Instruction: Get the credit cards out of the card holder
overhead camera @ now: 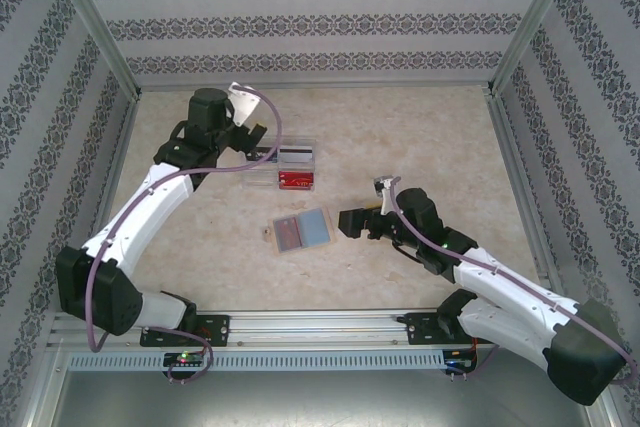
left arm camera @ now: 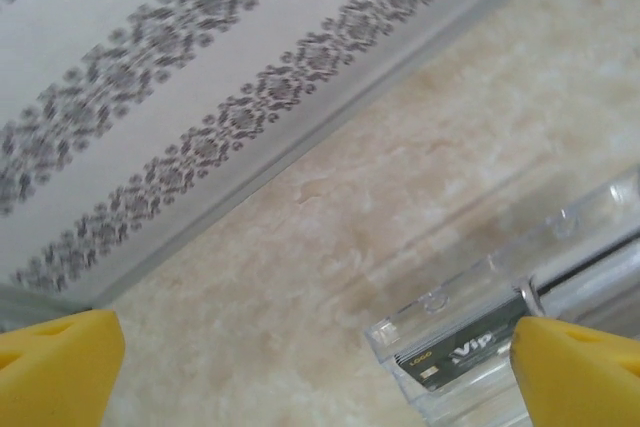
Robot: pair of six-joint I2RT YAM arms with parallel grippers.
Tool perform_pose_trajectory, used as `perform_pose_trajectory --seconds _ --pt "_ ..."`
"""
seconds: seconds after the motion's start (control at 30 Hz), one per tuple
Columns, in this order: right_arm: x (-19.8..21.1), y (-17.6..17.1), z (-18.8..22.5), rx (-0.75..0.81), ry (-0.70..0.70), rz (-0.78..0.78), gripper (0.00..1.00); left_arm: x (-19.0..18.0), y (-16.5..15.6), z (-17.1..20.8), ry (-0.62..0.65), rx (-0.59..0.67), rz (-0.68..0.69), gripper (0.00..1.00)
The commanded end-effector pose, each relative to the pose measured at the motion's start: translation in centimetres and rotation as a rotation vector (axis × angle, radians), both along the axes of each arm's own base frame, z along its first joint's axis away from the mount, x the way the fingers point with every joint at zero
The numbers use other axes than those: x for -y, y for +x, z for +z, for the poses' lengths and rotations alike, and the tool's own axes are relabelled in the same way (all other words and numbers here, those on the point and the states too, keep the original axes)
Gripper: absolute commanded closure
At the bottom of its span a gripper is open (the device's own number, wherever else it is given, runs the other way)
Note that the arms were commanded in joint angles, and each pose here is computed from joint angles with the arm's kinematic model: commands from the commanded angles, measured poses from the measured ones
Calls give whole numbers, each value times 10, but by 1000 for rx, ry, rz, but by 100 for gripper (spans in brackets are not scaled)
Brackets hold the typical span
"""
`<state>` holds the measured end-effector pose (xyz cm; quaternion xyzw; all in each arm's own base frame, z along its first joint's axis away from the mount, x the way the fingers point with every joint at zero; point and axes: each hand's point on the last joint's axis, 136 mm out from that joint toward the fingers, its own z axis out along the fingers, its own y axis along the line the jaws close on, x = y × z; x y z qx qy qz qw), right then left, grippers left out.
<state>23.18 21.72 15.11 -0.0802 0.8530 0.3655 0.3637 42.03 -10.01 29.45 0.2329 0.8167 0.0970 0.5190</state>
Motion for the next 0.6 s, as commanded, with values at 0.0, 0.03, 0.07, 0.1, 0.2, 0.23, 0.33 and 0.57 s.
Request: perform_pose_trajectory --seconds 0.0,0.03,0.07,0.1,0.2,0.23,0.33,0.57 --pt "12 7 1 35 22 -81 2 -28 -13 19 -266 16 244 0" --pt "12 7 2 44 28 -84 2 -31 -19 19 -318 1 277 0" --pt "12 7 3 47 28 -83 2 -32 -25 17 -353 -23 294 0" --pt "12 7 3 49 15 -77 2 -29 -34 14 -387 -60 291 0" --pt "9 5 1 55 -27 -45 2 -15 -57 -3 -512 -172 265 0" --pt "8 5 -1 55 -37 -31 2 -12 -66 -10 -564 -203 265 0" --pt "-2 2 -6 53 -68 15 2 -15 -88 -40 -688 -274 355 6" --pt "-36 0 -28 -27 -145 133 39 -14 -134 -102 -868 -399 482 25"
